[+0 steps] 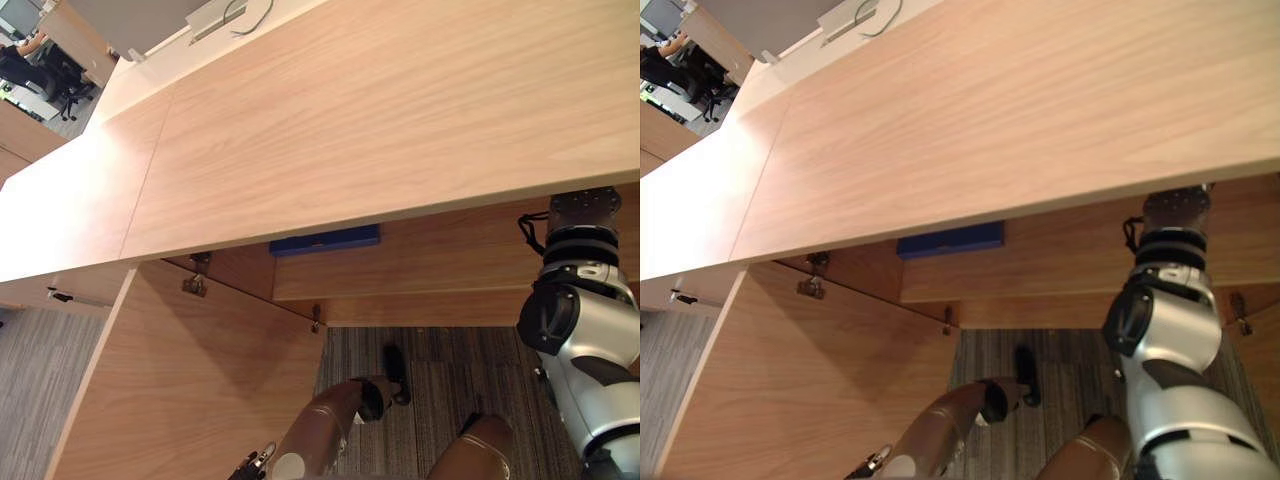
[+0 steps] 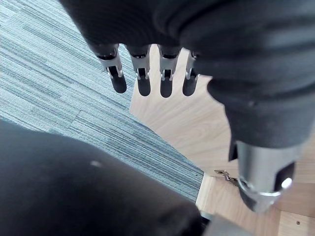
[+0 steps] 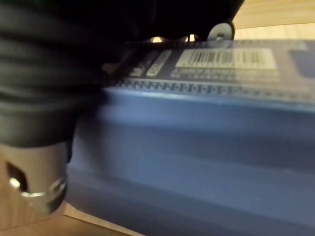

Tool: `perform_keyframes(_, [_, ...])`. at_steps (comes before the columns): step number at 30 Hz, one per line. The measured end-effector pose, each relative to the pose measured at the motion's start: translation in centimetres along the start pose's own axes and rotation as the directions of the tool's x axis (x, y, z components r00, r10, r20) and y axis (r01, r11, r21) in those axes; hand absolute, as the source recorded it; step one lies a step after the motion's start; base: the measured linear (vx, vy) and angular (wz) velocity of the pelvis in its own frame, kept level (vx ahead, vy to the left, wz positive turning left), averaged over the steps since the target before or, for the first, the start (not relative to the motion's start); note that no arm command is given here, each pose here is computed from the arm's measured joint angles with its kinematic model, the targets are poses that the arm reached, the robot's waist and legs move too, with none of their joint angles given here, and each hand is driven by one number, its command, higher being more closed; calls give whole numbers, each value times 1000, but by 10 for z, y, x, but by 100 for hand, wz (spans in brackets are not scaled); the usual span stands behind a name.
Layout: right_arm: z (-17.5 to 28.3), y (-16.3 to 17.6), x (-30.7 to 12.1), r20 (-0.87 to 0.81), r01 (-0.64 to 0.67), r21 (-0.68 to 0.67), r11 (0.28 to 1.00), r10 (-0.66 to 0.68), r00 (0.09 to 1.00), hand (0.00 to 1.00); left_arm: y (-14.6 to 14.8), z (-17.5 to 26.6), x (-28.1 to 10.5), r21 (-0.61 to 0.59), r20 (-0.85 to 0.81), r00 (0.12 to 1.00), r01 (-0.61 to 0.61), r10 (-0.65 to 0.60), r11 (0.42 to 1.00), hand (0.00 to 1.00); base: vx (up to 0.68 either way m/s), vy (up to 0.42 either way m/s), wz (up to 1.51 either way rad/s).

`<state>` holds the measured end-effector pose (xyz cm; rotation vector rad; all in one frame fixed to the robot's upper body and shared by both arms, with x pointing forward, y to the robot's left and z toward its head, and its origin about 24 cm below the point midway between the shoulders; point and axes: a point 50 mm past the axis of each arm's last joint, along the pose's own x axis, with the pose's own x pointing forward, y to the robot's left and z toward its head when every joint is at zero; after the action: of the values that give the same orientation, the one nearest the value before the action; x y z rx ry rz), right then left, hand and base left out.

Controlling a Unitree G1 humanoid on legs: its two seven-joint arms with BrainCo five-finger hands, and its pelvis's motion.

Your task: Walk over to the cabinet, pick up the folder, carry it to the office cabinet, place the folder inside the office cabinet, then close the office cabinet door

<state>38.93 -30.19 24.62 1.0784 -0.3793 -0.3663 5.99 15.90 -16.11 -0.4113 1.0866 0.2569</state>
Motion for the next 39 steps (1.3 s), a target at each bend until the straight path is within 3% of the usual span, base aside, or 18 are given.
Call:
perform_keyframes(11, [-49, -37, -12, -162, 73, -55, 996, -81, 983, 0, -2, 5, -1, 54, 17, 999, 39, -40, 998, 0, 27, 8, 3])
perform_keyframes(22, [-46, -56, -13, -171, 105, -89, 990, -119, 978, 0, -4, 23, 0, 112, 62, 995, 74, -82, 991, 0, 16, 21, 2])
perform_keyframes(30, [-30, -66, -10, -153, 78, -387, 919, -148, 977, 0, -9, 35, 3, 137, 89, 990, 94, -107, 986, 0, 60, 17, 9])
perform_keyframes(39, [-36, -64, -11, -190, 19, -480, 877, -125, 974, 0, -16, 50, 1, 157, 149, 979, 117, -141, 981, 0, 48, 0, -2])
